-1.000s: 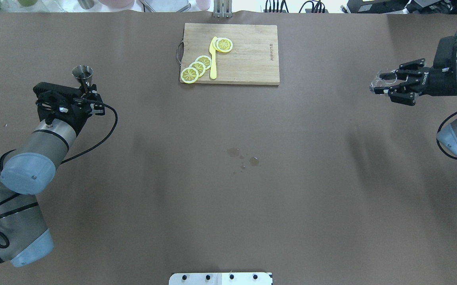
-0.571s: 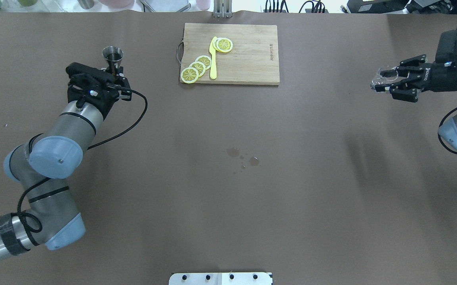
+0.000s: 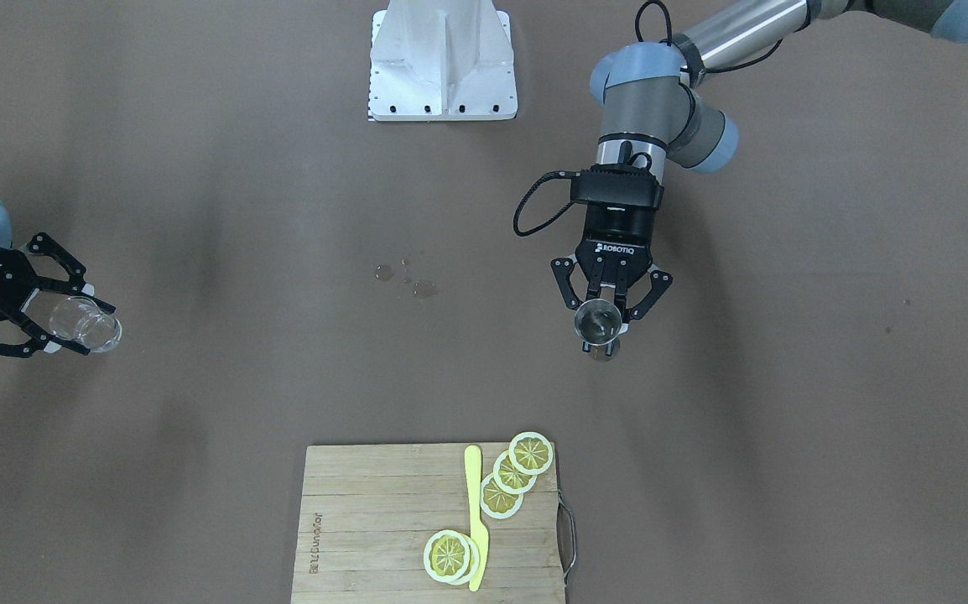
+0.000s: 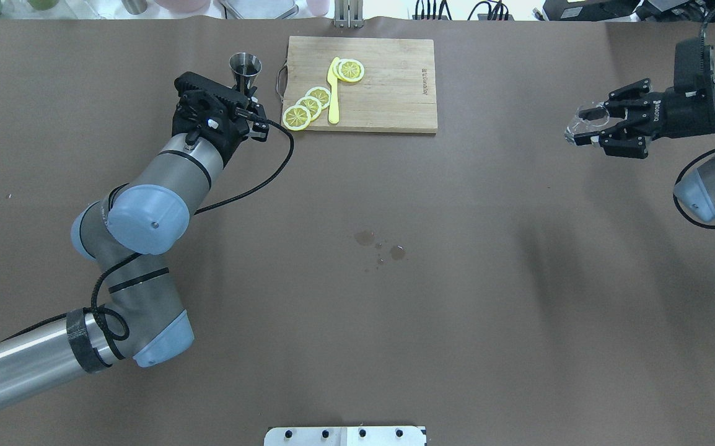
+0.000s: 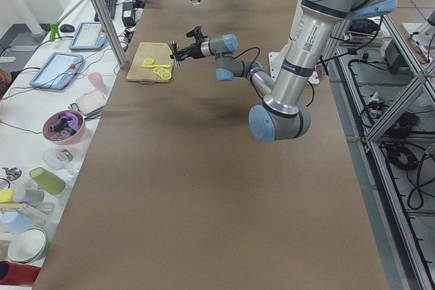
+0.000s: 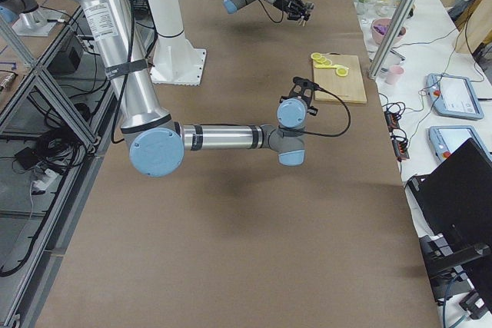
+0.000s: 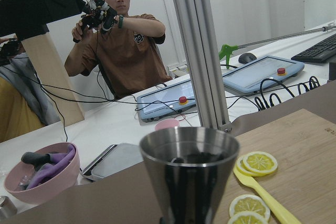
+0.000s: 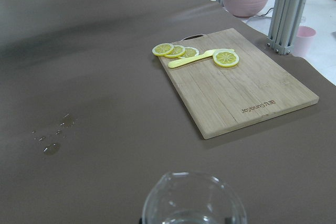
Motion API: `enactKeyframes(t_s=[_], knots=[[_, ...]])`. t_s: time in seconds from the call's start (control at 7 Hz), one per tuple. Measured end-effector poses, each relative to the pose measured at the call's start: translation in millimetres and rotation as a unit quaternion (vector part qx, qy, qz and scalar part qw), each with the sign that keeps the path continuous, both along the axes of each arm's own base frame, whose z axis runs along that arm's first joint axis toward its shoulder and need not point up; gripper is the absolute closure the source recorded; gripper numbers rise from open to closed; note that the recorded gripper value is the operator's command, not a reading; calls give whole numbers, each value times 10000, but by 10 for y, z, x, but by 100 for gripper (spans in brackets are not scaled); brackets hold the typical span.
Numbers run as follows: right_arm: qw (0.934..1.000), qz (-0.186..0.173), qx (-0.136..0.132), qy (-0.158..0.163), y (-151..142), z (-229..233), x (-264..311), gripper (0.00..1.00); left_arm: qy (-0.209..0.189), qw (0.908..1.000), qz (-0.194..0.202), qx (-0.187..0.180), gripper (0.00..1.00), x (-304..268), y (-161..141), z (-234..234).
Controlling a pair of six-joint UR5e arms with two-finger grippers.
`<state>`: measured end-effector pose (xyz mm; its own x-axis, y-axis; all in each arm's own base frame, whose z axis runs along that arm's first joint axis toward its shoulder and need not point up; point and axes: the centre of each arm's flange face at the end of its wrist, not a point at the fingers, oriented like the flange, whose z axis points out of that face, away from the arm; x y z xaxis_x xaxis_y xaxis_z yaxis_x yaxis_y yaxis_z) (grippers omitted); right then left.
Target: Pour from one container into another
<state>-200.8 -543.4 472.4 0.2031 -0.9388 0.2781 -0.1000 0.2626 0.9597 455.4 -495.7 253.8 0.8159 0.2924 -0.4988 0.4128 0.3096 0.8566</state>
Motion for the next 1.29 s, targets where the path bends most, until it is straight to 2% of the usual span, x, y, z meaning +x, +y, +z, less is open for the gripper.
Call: enactKeyframes(t_s=[0.29, 0.71, 1.29], knots=[[9998, -114, 139, -57, -45, -173, -43, 100, 262, 9996, -28, -96, 100, 98, -56, 3], [9993, -196, 286, -110, -103, -368, -132, 100, 703, 9975, 52, 48, 100, 188, -37, -106], [9984, -67, 540, 130, -170, -783, -143, 100, 831, 9939, 730, 59, 100, 416, 35, -196]])
